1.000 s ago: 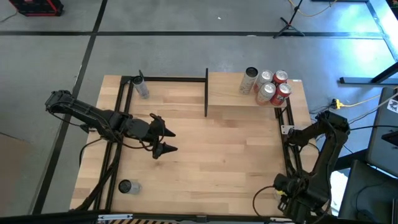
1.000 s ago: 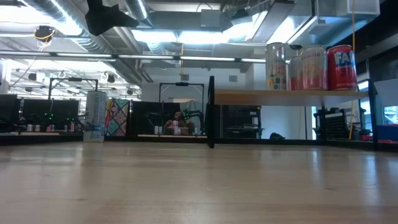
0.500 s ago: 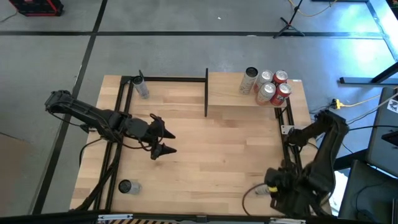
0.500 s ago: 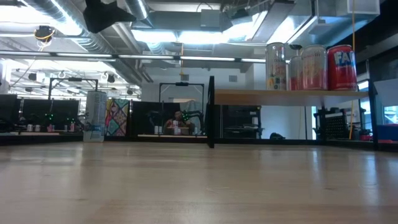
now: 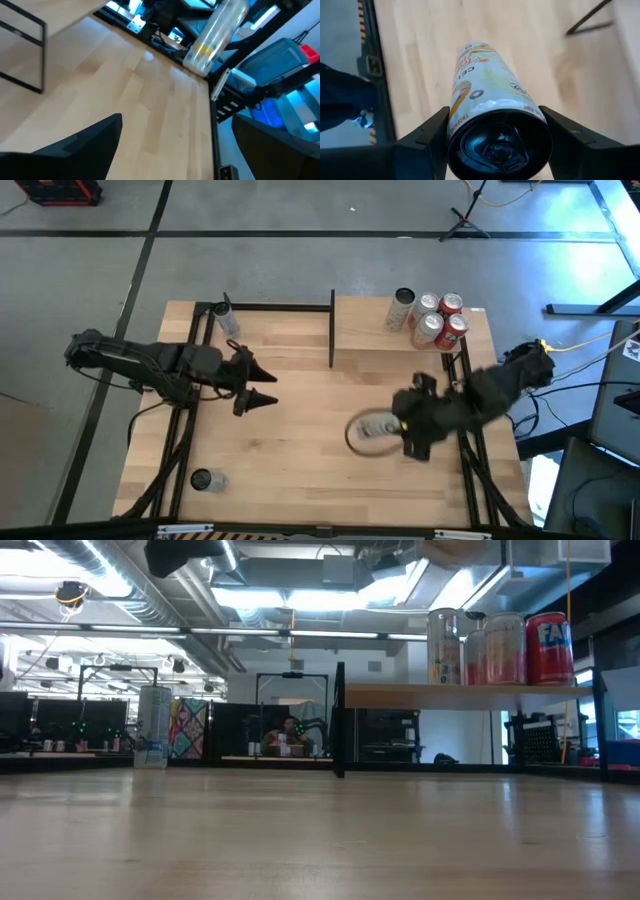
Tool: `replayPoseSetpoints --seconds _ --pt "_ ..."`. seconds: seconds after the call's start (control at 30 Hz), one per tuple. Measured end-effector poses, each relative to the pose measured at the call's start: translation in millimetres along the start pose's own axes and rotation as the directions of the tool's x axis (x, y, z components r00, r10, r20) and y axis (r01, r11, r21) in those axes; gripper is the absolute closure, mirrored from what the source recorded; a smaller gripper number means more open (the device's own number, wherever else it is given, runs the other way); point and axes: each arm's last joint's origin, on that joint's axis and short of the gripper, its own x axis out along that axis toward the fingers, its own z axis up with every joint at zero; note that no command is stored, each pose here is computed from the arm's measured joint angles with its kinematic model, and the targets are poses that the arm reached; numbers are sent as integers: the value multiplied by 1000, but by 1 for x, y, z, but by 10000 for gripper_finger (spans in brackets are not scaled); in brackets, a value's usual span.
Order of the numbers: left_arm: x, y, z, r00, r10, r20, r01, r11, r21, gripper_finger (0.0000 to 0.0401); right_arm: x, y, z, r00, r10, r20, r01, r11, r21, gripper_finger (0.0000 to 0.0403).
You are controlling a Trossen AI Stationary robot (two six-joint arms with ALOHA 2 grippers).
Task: Place canned beverage on shelf
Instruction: Put the white yellow soda can on the shelf aligned with the other white yellow soda can
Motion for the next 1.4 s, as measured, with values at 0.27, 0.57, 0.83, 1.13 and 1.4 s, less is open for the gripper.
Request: replayPoseSetpoints --seconds 0.27,0.57,0.83,1.13,1.4 --pt "-13 16 19 997 46 -58 -43 998 43 28 -29 -65 43 987 -37 157 34 999 21 173" --pt "-23 24 32 991 118 -68 -112 990 86 28 -49 -118 58 958 -149 243 132 988 85 173" --pt "-23 25 32 991 120 -65 -111 986 125 28 -35 -148 62 969 -180 168 175 984 43 173" --pt "-23 25 32 990 127 -60 -119 984 134 28 -33 -174 29 971 -224 81 219 974 63 173" --pt "-23 25 35 989 145 -26 -140 981 138 28 -26 -166 11 988 -146 43 141 984 108 173"
